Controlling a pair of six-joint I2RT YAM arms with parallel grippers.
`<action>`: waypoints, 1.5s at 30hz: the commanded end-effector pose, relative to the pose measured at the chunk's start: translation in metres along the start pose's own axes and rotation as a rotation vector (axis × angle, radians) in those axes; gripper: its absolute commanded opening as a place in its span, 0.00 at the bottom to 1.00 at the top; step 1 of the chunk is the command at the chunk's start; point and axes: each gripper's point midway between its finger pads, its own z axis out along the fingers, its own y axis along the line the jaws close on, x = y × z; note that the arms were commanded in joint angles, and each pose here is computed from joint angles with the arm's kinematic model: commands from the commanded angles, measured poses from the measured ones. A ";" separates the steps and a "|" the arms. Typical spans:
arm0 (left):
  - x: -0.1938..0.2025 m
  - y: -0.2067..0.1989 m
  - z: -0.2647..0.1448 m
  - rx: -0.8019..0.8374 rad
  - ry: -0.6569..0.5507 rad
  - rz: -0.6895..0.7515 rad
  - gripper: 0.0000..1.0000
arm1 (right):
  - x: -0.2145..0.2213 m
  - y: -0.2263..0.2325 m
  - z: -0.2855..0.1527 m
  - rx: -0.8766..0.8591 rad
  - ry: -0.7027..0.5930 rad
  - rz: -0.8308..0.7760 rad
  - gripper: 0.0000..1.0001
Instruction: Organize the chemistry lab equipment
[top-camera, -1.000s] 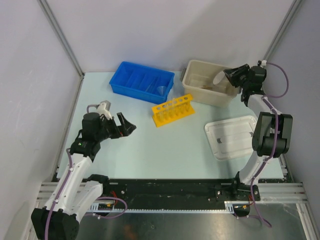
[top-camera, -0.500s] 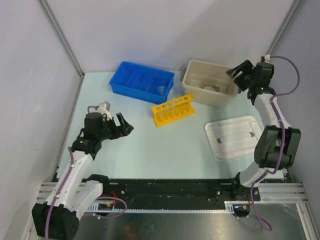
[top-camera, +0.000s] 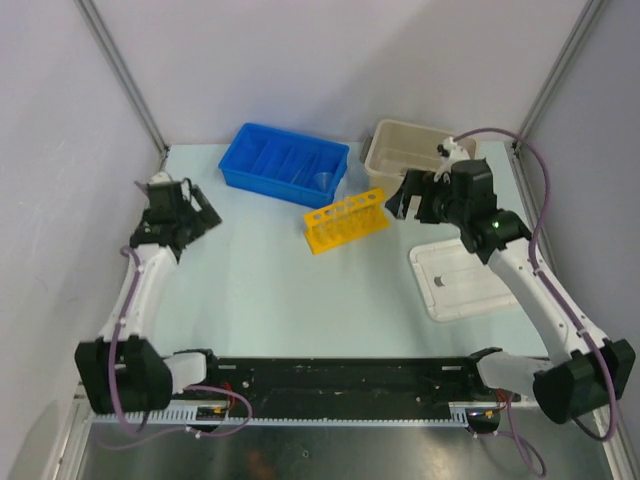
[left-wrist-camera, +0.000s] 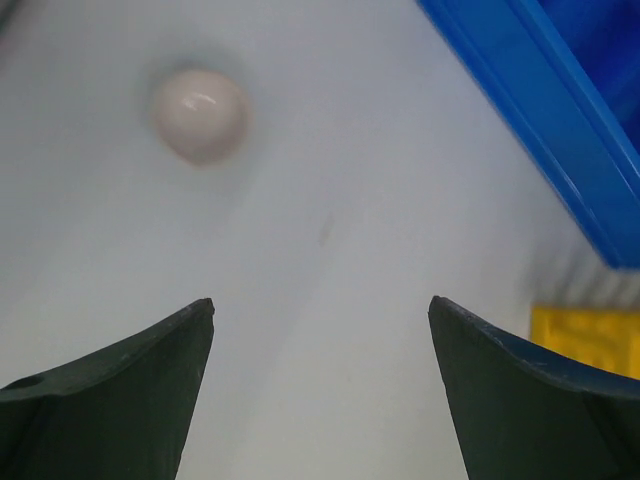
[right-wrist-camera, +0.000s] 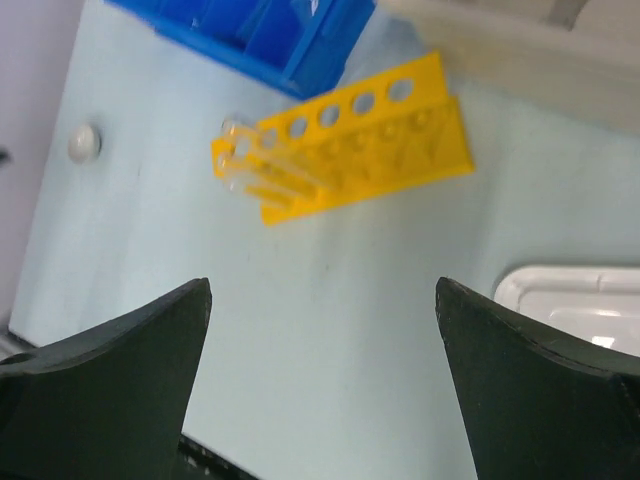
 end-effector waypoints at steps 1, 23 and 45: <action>-0.055 0.046 0.024 -0.200 -0.068 -0.084 0.93 | 0.023 0.016 -0.032 -0.029 0.004 -0.084 0.99; -0.037 0.133 0.158 -0.295 0.244 -0.244 0.59 | 0.041 0.036 -0.059 -0.145 -0.075 -0.078 1.00; -0.027 0.092 0.145 -0.079 0.299 -0.267 0.00 | 0.052 0.037 -0.055 -0.150 -0.031 0.023 0.99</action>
